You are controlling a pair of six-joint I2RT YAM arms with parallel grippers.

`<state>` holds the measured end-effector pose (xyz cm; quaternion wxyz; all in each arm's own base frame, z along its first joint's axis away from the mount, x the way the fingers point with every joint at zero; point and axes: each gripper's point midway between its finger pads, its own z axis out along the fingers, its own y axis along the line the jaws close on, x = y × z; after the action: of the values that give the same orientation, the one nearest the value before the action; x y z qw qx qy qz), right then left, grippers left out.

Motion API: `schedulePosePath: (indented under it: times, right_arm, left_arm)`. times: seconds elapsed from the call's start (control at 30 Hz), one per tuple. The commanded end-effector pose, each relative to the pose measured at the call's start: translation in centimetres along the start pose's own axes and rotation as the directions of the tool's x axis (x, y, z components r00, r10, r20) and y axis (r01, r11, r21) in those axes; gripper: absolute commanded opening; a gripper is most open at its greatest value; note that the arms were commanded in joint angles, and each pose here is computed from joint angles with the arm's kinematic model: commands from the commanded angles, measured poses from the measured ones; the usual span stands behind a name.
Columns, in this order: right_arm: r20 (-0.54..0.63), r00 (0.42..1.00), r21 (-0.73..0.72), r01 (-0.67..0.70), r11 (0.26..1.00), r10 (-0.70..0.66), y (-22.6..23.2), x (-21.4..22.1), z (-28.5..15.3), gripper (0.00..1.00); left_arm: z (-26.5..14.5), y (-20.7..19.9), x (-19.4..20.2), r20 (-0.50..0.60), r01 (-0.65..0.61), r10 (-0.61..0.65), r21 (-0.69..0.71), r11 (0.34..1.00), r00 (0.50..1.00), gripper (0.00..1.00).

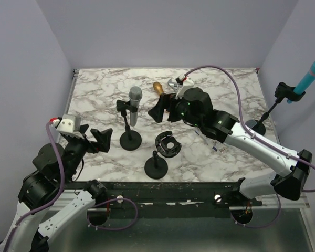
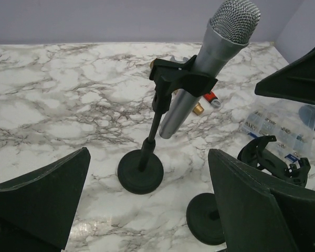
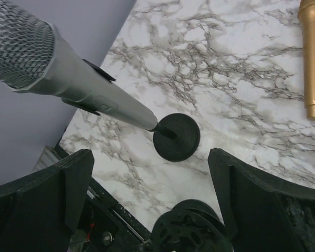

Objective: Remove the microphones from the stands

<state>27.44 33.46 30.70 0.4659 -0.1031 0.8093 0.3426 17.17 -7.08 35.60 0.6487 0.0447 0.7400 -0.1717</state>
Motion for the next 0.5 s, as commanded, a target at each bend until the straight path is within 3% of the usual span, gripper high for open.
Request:
schedulePosePath:
  times: [0.0,0.27,0.47]
  right_arm:
    - [0.087,0.995,0.071,0.044,0.997,-0.050,3.0,-1.1,0.0,1.00]
    - [0.249,0.952,0.272,0.106,0.956,-0.176,7.7,-2.1,0.2,1.00]
    - [0.308,0.913,0.446,0.109,0.889,-0.266,8.0,-3.1,1.9,0.98]
  left_arm:
    - [-2.3,2.1,1.6,0.035,0.065,-0.063,-0.053,0.996,0.997,0.99]
    - [-4.3,3.8,2.6,0.114,0.145,-0.136,-0.075,0.987,0.984,0.99]
    - [-4.6,3.8,3.6,0.103,0.173,-0.166,-0.067,0.983,0.981,0.99]
